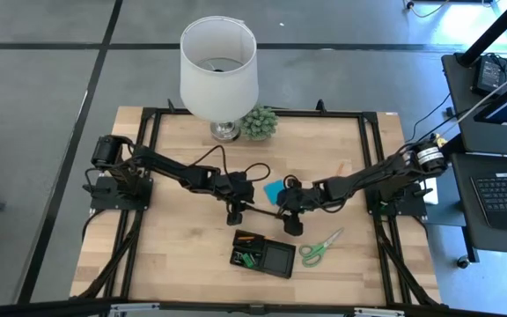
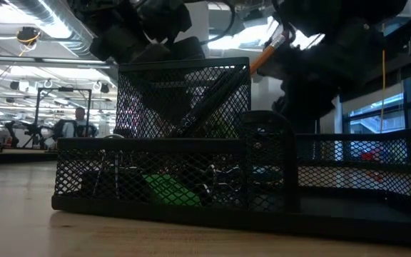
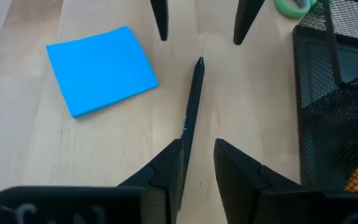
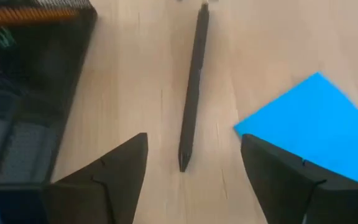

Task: Pick and place office supplies into organizer
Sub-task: Put the black pen into the desk organizer

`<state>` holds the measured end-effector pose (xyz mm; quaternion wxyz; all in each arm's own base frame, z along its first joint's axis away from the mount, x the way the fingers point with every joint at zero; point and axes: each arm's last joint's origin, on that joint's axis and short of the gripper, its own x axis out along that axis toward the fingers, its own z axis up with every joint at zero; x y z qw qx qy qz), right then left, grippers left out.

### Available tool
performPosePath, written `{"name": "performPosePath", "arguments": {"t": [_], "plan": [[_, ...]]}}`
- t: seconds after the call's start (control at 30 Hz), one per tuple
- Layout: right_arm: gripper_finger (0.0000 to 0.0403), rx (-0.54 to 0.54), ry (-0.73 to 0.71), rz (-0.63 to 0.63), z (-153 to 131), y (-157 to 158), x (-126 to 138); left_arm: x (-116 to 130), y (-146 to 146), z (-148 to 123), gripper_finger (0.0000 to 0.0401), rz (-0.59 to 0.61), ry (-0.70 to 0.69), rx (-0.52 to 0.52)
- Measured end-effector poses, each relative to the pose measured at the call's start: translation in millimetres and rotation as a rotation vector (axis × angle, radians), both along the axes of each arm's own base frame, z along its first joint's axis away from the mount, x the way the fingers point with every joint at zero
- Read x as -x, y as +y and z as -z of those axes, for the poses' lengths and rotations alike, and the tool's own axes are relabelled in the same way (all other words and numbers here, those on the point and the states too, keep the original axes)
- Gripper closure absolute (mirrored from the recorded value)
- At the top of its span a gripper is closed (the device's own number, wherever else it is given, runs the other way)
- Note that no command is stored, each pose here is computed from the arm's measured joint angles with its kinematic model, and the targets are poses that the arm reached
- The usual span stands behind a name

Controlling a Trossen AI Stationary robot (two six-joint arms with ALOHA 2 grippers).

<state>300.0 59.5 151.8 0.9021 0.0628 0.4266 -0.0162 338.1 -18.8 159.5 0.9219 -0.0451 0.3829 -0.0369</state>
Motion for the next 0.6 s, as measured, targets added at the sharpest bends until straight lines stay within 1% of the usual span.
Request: {"name": "performPosePath", "arguments": {"t": [0.2,0.4,0.5,0.6], "plan": [[0.0170,0.016,0.075,-0.015,25,5,-3,1,0,1,0.0315,-0.006,0.008,-0.006],[0.0197,0.033,0.089,-0.009,38,8,-6,1,1,1,0.0313,-0.015,0.008,-0.015],[0.0223,0.032,0.103,0.009,42,8,-7,0,1,1,0.0313,-0.026,0.007,-0.026],[0.0262,0.033,0.109,0.010,44,7,-7,0,2,1,0.0313,-0.036,0.007,-0.036]]}}
